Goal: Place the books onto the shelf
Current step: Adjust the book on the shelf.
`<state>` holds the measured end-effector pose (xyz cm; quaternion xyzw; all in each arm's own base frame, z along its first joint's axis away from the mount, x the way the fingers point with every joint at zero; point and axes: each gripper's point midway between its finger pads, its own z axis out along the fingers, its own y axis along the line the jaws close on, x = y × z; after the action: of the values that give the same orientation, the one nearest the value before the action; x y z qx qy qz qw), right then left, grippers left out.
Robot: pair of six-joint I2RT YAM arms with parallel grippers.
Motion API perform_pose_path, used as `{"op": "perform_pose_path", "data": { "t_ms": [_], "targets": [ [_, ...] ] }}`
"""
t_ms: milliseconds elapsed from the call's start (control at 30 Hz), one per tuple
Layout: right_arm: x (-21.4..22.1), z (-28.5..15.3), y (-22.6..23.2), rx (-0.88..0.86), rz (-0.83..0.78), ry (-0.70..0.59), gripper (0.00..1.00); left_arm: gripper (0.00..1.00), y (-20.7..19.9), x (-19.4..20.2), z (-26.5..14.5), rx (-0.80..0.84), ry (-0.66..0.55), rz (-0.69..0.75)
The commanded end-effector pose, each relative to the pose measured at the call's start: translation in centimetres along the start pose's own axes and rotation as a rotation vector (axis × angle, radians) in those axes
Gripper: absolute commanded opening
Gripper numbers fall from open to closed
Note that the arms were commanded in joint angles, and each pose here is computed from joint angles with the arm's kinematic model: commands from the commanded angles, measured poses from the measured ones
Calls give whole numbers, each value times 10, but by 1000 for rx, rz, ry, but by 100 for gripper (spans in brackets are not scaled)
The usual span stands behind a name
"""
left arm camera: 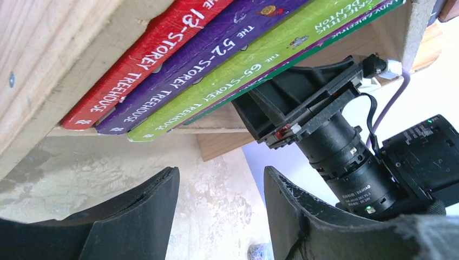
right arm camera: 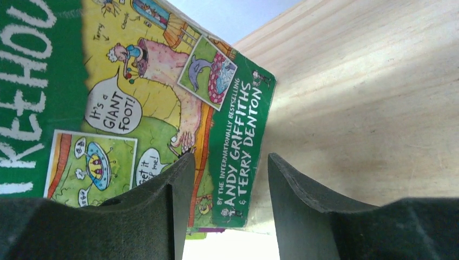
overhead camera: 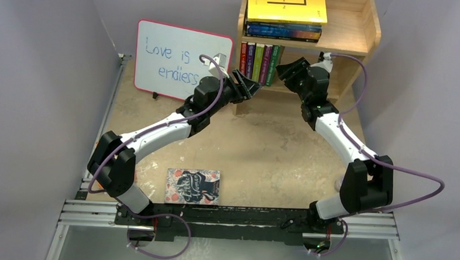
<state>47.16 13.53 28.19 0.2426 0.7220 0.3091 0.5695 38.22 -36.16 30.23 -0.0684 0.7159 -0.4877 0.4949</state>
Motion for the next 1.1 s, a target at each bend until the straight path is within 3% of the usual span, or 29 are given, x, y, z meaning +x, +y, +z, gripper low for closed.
{"op": "perform_pose_path", "data": {
  "t_ms": [0, 500, 833, 1067],
  "targets": [
    [-50, -26, 40, -100, -62, -174, 54, 58, -17, -27, -12, 32, -60, 33],
    [-59, -42, 40, -91, -125, -202, 55, 58, 3, -31, -20, -28, -55, 37],
    [-65, -55, 66, -246, -204, -249, 48, 58, 9, -34, -23, -43, -56, 39],
    [-56, -56, 61, -251, -387, -213, 58, 58, 11, -35, -26, -51, -57, 46]
  ]
}}
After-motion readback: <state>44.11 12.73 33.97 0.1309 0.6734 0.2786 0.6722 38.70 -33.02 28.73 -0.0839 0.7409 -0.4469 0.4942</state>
